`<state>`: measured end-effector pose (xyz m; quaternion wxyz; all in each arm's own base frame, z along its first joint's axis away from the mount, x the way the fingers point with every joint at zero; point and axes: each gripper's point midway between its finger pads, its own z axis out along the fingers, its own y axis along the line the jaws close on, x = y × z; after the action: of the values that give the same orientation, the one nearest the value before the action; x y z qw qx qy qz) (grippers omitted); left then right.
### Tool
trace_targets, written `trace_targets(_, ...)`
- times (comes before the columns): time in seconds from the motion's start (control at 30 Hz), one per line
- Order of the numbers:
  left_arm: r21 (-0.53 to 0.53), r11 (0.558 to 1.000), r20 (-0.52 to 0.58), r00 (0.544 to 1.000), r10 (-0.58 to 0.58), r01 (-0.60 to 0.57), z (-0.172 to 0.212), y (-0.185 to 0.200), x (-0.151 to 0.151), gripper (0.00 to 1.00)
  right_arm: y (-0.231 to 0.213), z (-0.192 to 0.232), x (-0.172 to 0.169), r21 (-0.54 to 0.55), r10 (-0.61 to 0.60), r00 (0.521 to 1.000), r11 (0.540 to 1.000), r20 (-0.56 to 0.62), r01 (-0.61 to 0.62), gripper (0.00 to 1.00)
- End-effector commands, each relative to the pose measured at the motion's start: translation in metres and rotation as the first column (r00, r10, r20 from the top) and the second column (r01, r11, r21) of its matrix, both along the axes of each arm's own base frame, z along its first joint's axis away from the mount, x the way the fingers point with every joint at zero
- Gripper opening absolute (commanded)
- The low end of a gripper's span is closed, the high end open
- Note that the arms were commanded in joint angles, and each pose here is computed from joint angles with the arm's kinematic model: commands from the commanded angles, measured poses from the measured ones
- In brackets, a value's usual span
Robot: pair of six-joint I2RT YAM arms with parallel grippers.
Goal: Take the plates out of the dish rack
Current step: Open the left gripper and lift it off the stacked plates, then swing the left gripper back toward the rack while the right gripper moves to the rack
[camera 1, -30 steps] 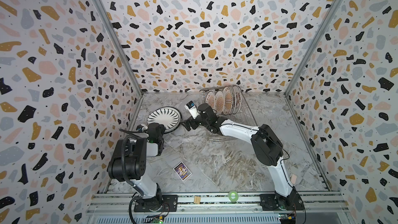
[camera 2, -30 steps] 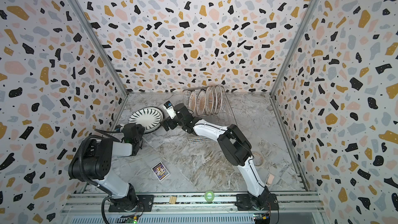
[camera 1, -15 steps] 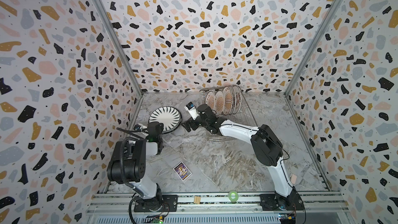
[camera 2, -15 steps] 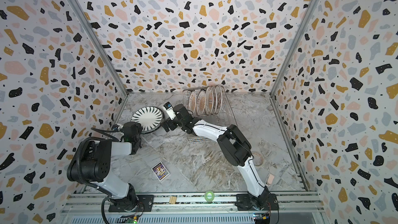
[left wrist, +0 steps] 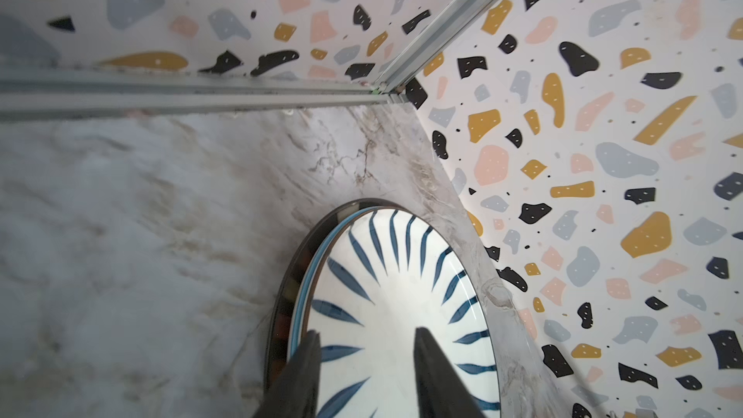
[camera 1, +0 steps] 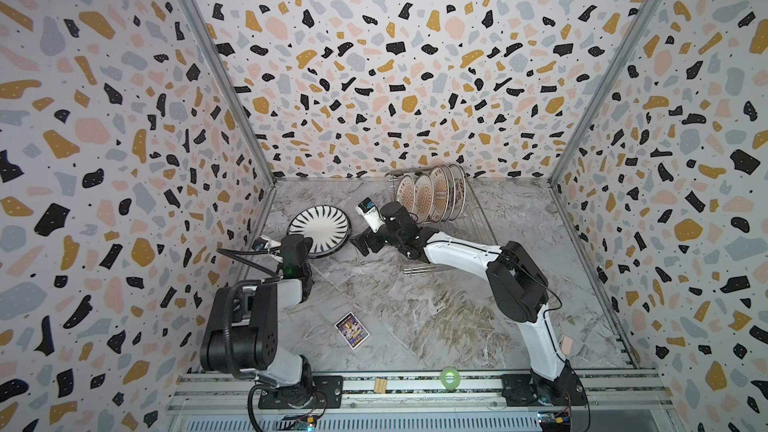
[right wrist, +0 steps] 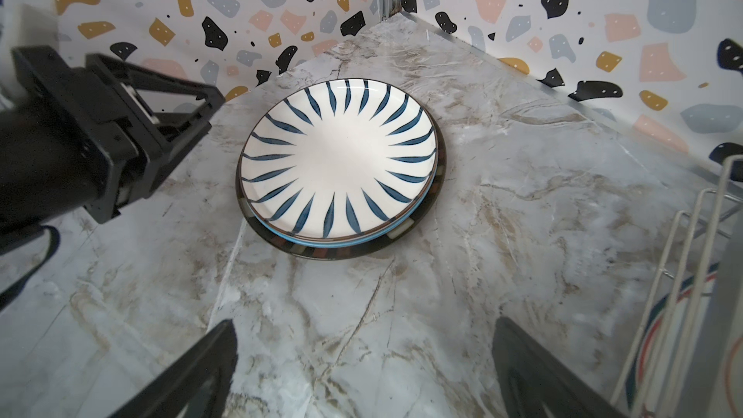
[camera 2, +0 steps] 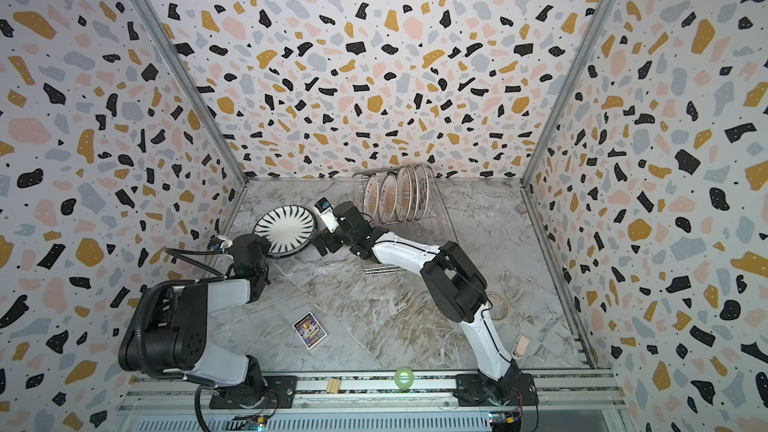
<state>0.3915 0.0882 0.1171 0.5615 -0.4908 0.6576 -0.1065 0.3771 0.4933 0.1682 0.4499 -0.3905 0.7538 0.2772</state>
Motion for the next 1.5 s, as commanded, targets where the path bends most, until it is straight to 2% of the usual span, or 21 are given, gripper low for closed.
trace_targets(0.0,0.037,0.999,0.040,0.999,0.005,-0.007,0.018,0.002,-0.012,0.57,-0.004,0.081,-0.016,0.092,0.001,0.986,0.996,0.168,-0.017,1.00)
trace_targets(0.17,0.021,0.997,0.214,0.974,-0.072,0.069,0.048,-0.016,-0.031,0.78,-0.026,0.118,-0.032,0.165,-0.061,0.970,0.986,0.234,0.022,0.99)
trace_targets(0.33,0.085,0.967,0.247,0.935,-0.255,0.242,0.083,-0.060,-0.026,0.83,-0.073,0.150,-0.033,0.289,-0.256,0.932,0.941,0.258,0.178,0.99)
trace_targets(0.43,0.163,0.932,0.243,0.902,-0.355,0.323,0.102,-0.094,-0.028,1.00,-0.105,0.166,-0.041,0.392,-0.348,0.902,0.890,0.256,0.232,0.99)
trace_targets(0.57,0.234,0.886,0.283,0.843,-0.457,0.401,0.128,-0.132,-0.039,1.00,-0.137,0.173,-0.051,0.460,-0.422,0.876,0.842,0.235,0.282,0.99)
trace_targets(0.67,0.275,0.815,0.342,0.740,-0.579,0.510,0.148,-0.168,-0.048,0.99,-0.150,0.175,-0.054,0.450,-0.440,0.867,0.839,0.233,0.305,0.99)
trace_targets(0.77,0.364,0.707,0.387,0.592,-0.707,0.606,0.172,-0.211,-0.060,1.00,-0.166,0.174,-0.050,0.447,-0.440,0.874,0.838,0.209,0.314,0.99)
trace_targets(0.97,0.505,0.439,0.397,0.252,-0.883,0.743,0.211,-0.288,-0.087,1.00,-0.189,0.169,-0.042,0.464,-0.234,0.965,0.872,0.122,0.153,1.00)
trace_targets(1.0,0.521,0.401,0.389,0.209,-0.897,0.753,0.215,-0.298,-0.091,1.00,-0.193,0.166,-0.038,0.458,-0.226,0.968,0.876,0.109,0.153,1.00)
trace_targets(1.07,0.544,0.361,0.377,0.164,-0.912,0.757,0.220,-0.310,-0.095,1.00,-0.204,0.161,-0.025,0.445,-0.258,0.963,0.873,0.076,0.199,0.99)
trace_targets(1.27,0.562,0.323,0.361,0.125,-0.924,0.761,0.223,-0.327,-0.095,1.00,-0.231,0.145,0.006,0.430,-0.305,0.952,0.858,-0.017,0.282,0.90)
trace_targets(1.33,0.558,0.316,0.334,0.140,-0.932,0.768,0.220,-0.333,-0.090,1.00,-0.238,0.140,0.017,0.401,-0.364,0.931,0.850,-0.021,0.341,0.90)
trace_targets(1.47,0.562,0.329,0.290,0.191,-0.938,0.759,0.215,-0.340,-0.083,1.00,-0.243,0.127,0.036,0.349,-0.434,0.900,0.838,-0.040,0.419,0.89)
